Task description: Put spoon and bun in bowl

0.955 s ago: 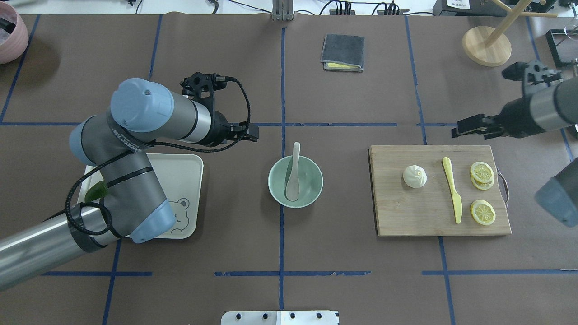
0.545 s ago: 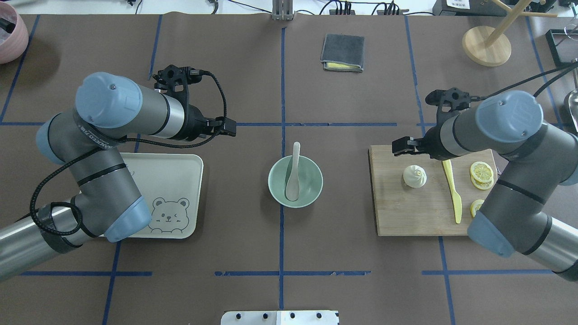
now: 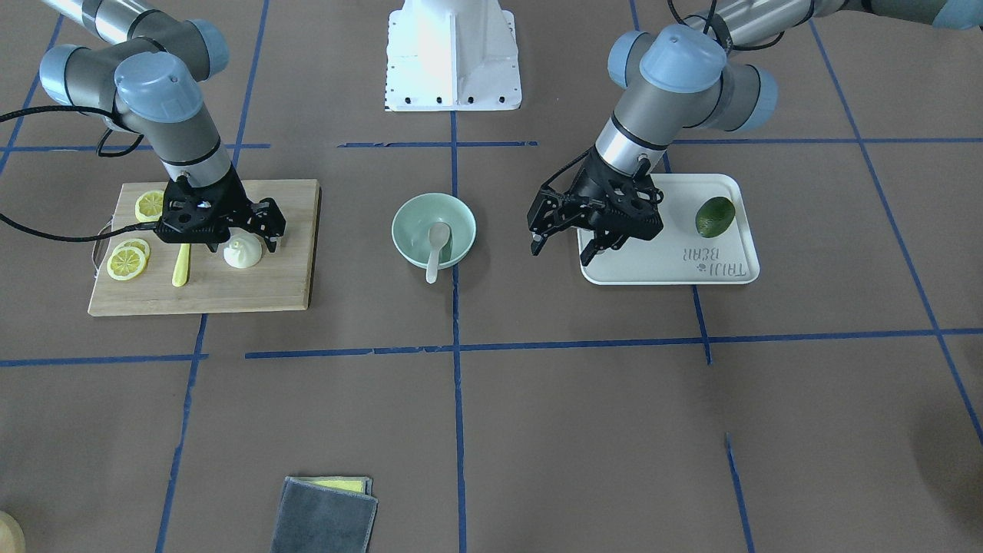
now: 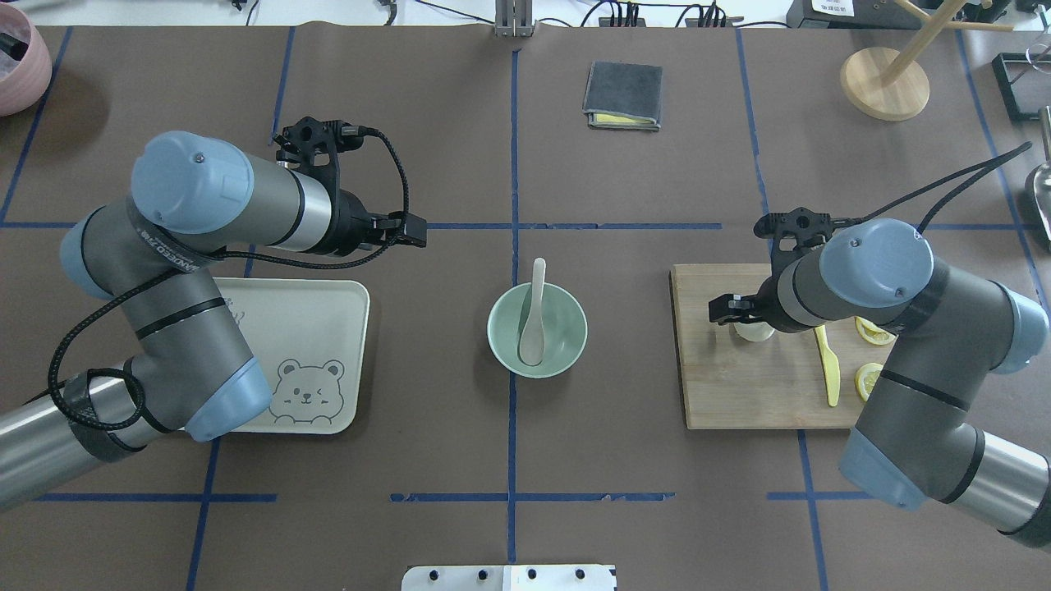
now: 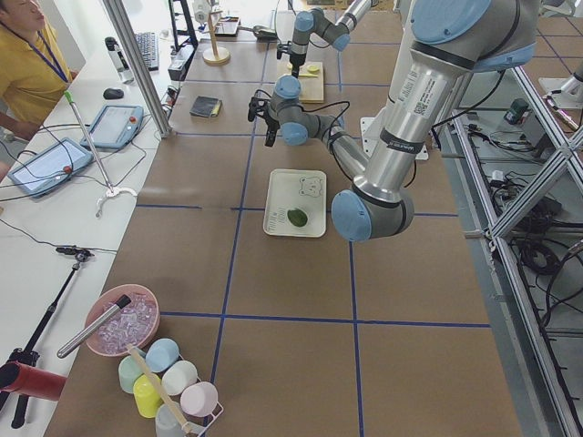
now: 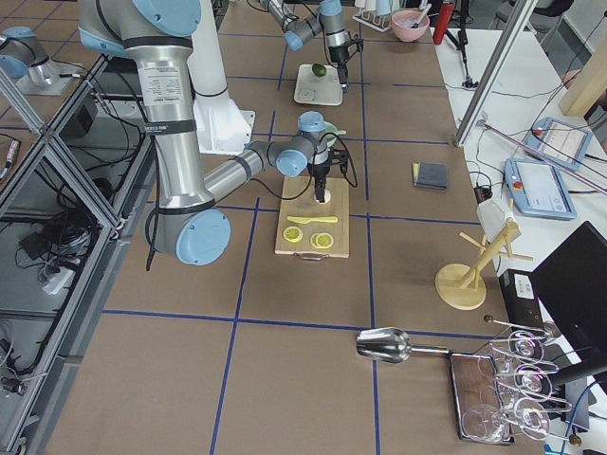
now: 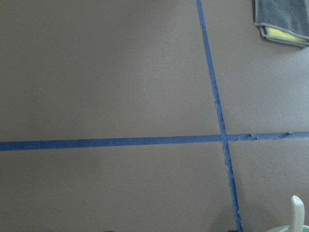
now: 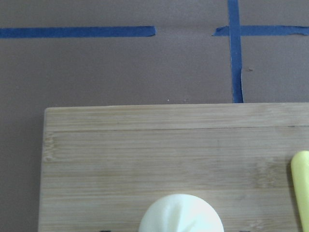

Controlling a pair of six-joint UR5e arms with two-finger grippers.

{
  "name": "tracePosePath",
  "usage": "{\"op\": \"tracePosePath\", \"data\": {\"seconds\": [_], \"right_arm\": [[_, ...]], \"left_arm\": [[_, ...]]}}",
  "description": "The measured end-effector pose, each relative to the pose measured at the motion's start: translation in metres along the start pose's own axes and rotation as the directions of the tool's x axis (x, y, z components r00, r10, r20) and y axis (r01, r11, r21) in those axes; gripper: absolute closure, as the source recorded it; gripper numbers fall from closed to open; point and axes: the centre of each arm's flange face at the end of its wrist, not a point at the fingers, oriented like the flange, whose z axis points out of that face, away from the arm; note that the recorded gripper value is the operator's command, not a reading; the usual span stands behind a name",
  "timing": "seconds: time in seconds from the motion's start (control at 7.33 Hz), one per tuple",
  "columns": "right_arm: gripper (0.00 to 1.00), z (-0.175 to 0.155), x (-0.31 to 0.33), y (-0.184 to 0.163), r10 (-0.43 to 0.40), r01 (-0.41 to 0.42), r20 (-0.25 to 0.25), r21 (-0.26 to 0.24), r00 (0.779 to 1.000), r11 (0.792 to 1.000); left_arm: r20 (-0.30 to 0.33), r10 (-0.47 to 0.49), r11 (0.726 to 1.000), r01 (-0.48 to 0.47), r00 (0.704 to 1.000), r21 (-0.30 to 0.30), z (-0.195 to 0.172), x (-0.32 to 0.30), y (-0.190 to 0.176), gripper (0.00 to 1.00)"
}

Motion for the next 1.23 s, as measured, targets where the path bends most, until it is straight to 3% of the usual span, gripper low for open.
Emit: {"op": "tracePosePath", "data": {"seconds": [0.27,0.41,0.82,1.23], "right_arm": [[0.66,0.0,0.003,0.001,0.003,-0.003,-0.007,-0.003,1.0,1.0],[0.79,0.0,0.006,0.002,0.004,-0.005,-0.014,-0.004,1.0,1.0],[0.8,-0.009,0.003,0.003,0.004,-0.004,-0.002,0.007,1.0,1.0],[0.75,-0.069,-0.076,-0.007,0.013,-0.014,0.048,0.021,0.999,1.0]], "left_arm": [[-0.001,0.0,1.0,0.0,1.0,0.0,0.0,0.001,0.0,0.16],[-0.002,0.001,1.0,-0.001,1.0,0.0,0.0,0.001,0.0,0.16],[-0.004,0.0,1.0,0.0,1.0,0.003,-0.002,0.002,0.0,0.16],[-0.03,0.004,1.0,-0.003,1.0,0.028,-0.033,-0.005,0.0,0.16]]}}
